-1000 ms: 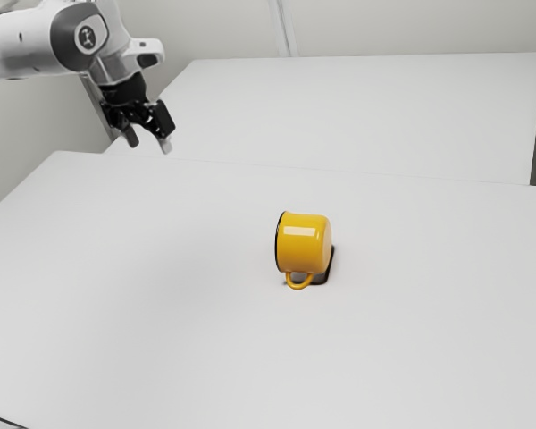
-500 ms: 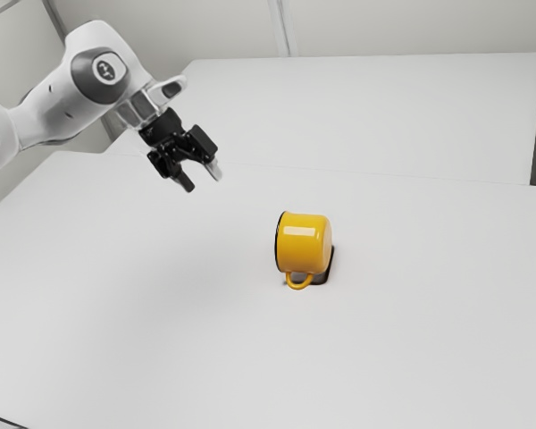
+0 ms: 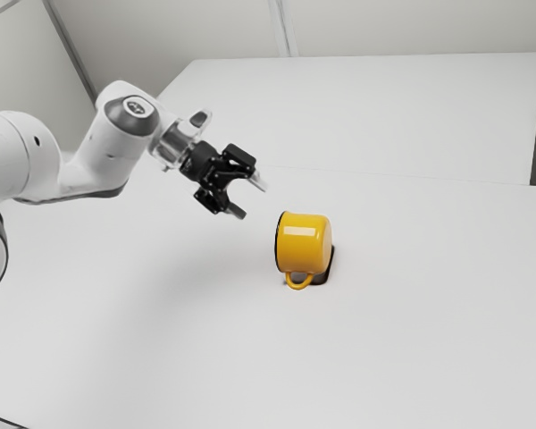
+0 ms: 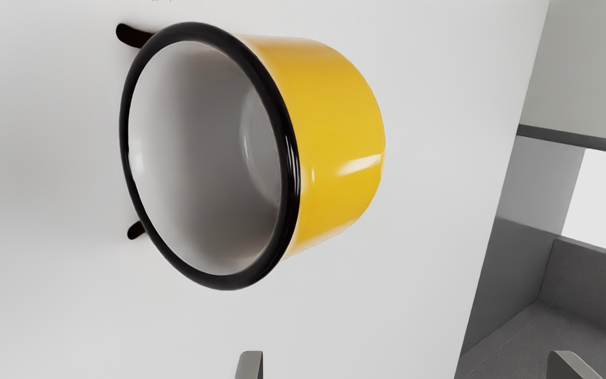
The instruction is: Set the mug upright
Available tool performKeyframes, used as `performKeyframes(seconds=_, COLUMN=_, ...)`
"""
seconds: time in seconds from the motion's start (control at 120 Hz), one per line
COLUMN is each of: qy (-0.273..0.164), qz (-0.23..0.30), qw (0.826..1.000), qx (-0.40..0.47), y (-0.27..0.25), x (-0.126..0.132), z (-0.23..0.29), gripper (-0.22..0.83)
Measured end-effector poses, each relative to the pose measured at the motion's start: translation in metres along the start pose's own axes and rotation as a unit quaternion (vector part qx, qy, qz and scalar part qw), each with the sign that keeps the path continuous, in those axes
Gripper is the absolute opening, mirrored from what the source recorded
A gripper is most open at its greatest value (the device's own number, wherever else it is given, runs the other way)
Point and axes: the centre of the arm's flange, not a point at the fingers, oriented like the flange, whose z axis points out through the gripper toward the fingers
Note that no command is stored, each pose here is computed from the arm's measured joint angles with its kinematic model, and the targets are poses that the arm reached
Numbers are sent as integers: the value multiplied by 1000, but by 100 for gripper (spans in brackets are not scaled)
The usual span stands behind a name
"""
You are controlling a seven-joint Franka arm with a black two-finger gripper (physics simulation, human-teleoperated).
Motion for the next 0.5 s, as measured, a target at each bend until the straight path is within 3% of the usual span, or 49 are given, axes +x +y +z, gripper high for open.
performKeyframes(seconds=0.5, qy=44, qz=-63, qw=996, qx=-47, y=-40, x=15, z=53, gripper=60)
